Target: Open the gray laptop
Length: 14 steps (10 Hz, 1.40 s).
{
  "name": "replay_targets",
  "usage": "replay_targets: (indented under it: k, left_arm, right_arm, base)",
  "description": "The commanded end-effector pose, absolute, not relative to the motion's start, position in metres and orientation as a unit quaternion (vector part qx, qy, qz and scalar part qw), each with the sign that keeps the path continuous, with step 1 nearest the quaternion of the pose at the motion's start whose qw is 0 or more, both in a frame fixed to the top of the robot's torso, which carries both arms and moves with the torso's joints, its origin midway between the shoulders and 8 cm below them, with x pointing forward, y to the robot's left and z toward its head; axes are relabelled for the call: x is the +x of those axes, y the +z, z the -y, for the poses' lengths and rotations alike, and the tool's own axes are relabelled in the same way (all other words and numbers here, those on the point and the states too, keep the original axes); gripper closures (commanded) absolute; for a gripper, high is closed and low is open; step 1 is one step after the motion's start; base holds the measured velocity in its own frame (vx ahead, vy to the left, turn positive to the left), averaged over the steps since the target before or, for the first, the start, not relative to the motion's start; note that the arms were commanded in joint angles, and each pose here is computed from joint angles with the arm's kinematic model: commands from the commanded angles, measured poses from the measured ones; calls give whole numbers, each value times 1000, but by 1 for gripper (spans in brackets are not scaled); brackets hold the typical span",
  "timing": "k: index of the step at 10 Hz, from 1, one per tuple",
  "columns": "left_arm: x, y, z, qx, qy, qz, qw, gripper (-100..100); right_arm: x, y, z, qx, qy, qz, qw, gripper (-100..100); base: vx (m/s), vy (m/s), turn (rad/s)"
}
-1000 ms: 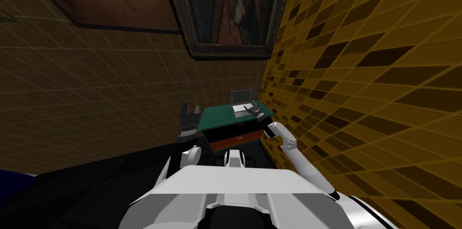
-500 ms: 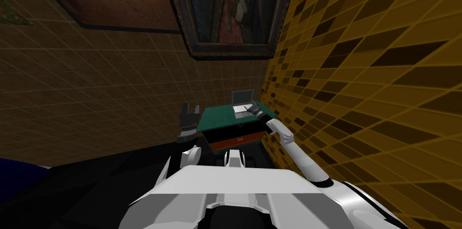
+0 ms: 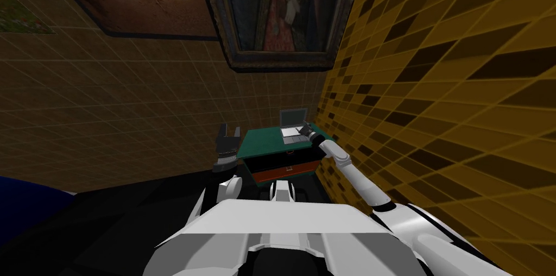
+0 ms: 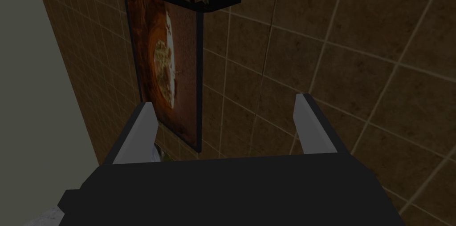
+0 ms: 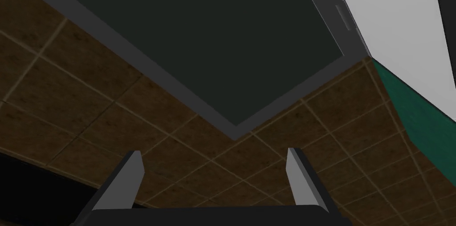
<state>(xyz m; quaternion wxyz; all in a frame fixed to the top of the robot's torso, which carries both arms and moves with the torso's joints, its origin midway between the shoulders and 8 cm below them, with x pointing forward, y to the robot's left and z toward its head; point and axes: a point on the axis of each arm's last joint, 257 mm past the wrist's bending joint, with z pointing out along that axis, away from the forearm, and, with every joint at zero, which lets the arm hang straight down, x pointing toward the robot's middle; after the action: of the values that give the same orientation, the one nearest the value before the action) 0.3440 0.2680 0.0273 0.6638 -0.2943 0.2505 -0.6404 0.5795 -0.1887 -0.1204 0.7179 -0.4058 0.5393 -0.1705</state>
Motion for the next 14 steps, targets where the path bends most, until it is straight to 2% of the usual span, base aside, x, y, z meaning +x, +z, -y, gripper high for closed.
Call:
replay_targets:
  k: [1,14]
  left_arm:
    - [344,27,-268,-294,-640,-250,664,0]
    - [344,27,-268,-294,-640,-250,664,0]
  right_arm:
    - [599,-121,204,-445,-234,-520,691,-100]
    - [656,-108,284,-561,-460,-423,544,-100]
  base:
    - [27,-18,72]
    - [20,-19,41]
